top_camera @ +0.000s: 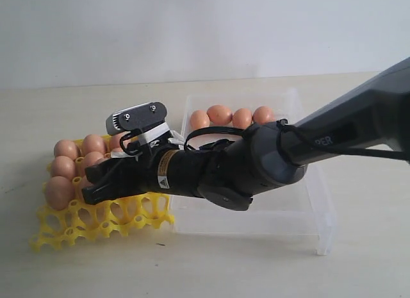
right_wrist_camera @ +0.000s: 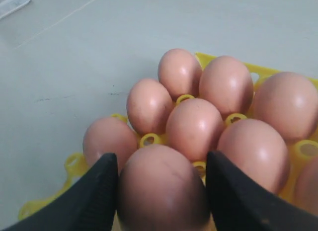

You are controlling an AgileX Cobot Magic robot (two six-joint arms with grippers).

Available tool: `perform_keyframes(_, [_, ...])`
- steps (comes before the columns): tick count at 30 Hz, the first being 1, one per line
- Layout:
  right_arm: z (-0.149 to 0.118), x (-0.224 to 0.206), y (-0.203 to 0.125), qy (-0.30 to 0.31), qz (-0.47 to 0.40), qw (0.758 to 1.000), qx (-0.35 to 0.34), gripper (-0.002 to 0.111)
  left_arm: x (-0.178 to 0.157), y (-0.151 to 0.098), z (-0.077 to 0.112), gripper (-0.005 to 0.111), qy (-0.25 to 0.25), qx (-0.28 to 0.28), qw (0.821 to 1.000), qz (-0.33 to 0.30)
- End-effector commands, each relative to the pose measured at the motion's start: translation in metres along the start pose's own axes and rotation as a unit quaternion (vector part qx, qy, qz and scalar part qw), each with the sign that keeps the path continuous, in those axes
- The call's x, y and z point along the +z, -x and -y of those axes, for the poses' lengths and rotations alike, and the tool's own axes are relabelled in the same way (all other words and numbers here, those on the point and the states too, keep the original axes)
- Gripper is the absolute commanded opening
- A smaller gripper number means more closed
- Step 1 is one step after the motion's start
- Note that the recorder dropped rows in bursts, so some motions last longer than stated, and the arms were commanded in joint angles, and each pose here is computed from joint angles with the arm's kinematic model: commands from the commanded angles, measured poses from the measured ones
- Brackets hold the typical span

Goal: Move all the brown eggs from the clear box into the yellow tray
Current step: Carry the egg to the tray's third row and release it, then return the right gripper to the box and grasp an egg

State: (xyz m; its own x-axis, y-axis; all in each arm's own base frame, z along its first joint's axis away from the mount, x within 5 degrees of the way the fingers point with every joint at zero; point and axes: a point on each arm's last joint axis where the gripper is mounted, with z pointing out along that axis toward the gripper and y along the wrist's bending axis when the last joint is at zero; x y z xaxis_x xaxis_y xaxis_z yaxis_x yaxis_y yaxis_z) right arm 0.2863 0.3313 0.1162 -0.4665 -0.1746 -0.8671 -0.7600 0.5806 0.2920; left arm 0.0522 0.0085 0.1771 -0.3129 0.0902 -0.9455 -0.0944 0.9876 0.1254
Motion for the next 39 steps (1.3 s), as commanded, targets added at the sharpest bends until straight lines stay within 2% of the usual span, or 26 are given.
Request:
perform_keyframes(1, [0.011, 0.001, 0.005, -0.007, 0.022, 1.000, 0.020, 0.012, -0.001, 0.002, 0.000, 0.000, -0.002, -0.001, 1.000, 0.009])
perform_keyframes(4, [0.015, 0.001, 0.004, -0.014, 0.023, 0.999, 0.028, 0.023, -0.001, 0.002, 0.000, 0.000, -0.002, -0.001, 1.000, 0.009])
perform_keyframes(11, [0.017, 0.000, 0.005, -0.021, 0.027, 0.999, 0.038, 0.058, -0.001, 0.002, 0.000, 0.000, -0.002, -0.001, 1.000, 0.009])
perform_keyframes(13, [0.017, 0.000, 0.005, -0.021, 0.027, 0.999, 0.038, 0.063, -0.001, 0.002, 0.000, 0.000, -0.002, -0.001, 1.000, 0.009])
perform_keyframes(17, [0.017, -0.002, 0.009, -0.023, 0.026, 0.999, 0.038, 0.063, -0.001, 0.002, 0.000, 0.000, -0.002, -0.001, 1.000, 0.009])
perform_keyframes(20, [0.013, -0.014, 0.026, -0.041, 0.014, 0.999, 0.033, 0.062, -0.001, 0.002, 0.000, 0.000, -0.002, -0.001, 1.000, 0.009])
perform_keyframes(22, [0.012, -0.029, 0.041, -0.071, -0.009, 0.997, 0.021, 0.060, -0.001, 0.002, 0.000, 0.000, -0.002, -0.001, 1.000, 0.009])
perform_keyframes(25, [0.022, -0.066, 0.066, -0.154, -0.067, 0.986, 0.000, 0.057, -0.001, 0.002, 0.000, 0.000, -0.002, -0.001, 1.000, 0.009])
perform_keyframes(29, [0.052, -0.114, 0.083, -0.245, -0.153, 0.956, -0.048, 0.057, -0.001, 0.002, 0.000, 0.000, -0.002, -0.001, 1.000, 0.009])
perform_keyframes(33, [0.093, -0.145, 0.090, -0.322, -0.206, 0.924, -0.008, 0.057, -0.001, 0.002, 0.000, 0.000, -0.002, -0.001, 1.000, 0.009])
perform_keyframes(37, [0.125, -0.156, 0.095, -0.360, -0.216, 0.907, 0.022, 0.057, -0.001, 0.002, 0.000, 0.000, -0.002, -0.001, 1.000, 0.009])
perform_keyframes(39, [0.139, -0.159, 0.096, -0.365, -0.244, 0.899, -0.004, 0.057, -0.001, 0.002, 0.000, 0.000, -0.002, -0.001, 1.000, 0.009])
